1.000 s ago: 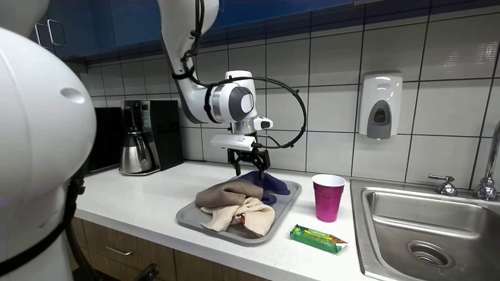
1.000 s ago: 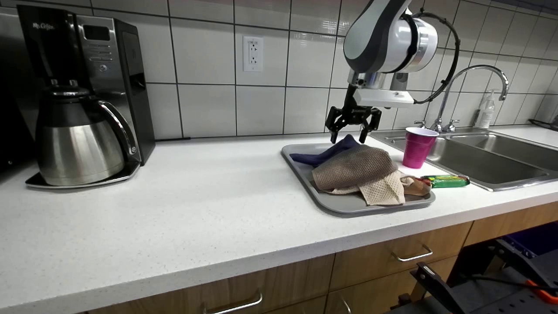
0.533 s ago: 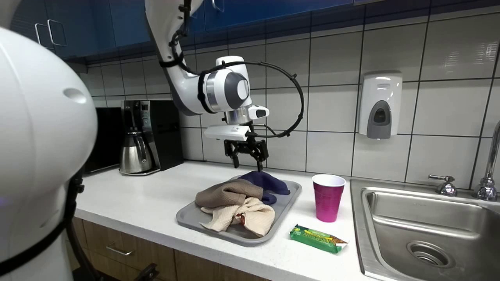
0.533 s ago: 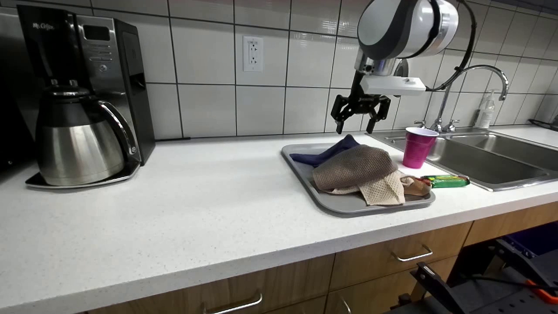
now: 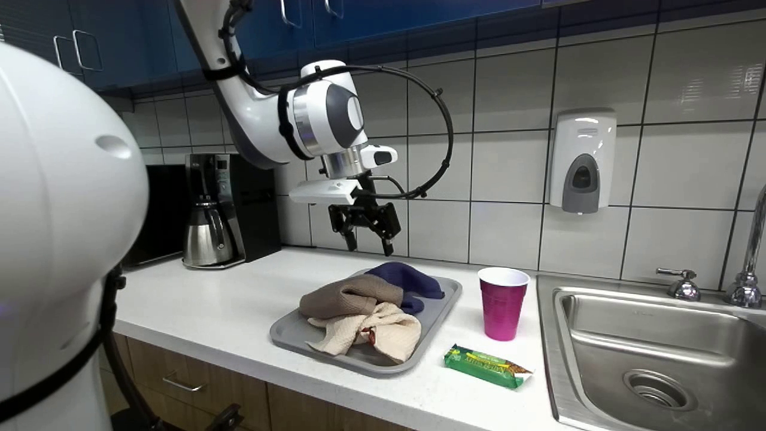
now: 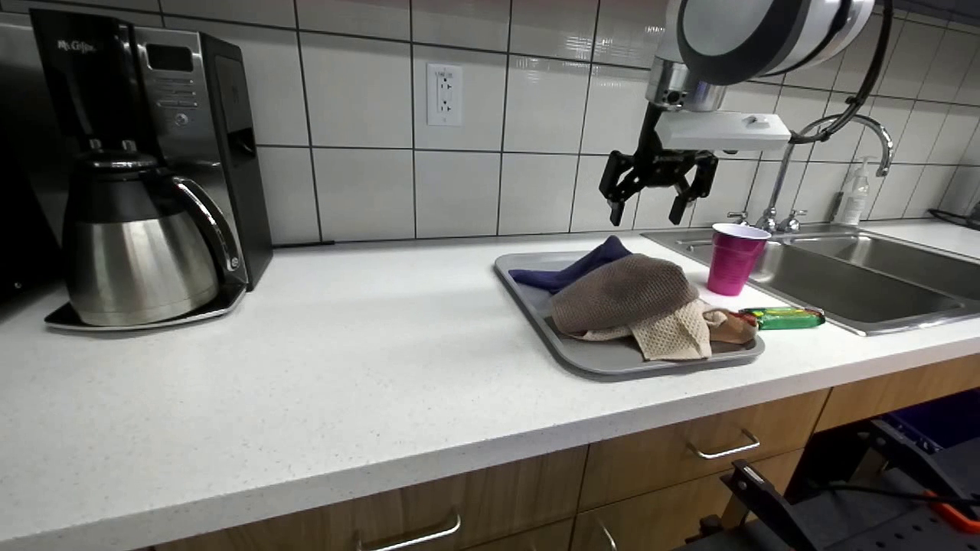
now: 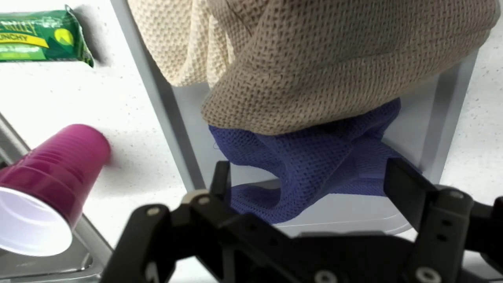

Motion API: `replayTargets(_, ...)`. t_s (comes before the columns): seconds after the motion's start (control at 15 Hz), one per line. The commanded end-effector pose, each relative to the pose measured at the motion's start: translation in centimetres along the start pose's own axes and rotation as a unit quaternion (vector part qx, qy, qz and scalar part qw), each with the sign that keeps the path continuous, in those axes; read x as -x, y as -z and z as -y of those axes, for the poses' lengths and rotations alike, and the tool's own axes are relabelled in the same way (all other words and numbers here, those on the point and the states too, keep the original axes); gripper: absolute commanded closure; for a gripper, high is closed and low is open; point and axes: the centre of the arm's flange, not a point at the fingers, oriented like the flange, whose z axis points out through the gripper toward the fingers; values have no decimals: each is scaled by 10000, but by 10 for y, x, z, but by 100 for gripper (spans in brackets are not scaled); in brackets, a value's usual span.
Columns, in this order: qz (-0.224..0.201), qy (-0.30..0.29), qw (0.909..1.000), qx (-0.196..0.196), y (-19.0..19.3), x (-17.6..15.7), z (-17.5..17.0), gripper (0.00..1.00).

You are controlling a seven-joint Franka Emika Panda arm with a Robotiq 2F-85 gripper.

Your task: Put the brown and blue towels on the tray

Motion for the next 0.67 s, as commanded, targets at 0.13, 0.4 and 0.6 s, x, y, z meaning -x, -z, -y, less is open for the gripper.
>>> replayTargets(0.13, 106, -147, 9997, 165, 36, 41, -8, 0)
replayTargets(0.4, 223, -221, 9991, 298, 49, 53, -28, 0)
replayTargets(0.6, 375, -306, 9985, 246, 53, 55, -44, 0)
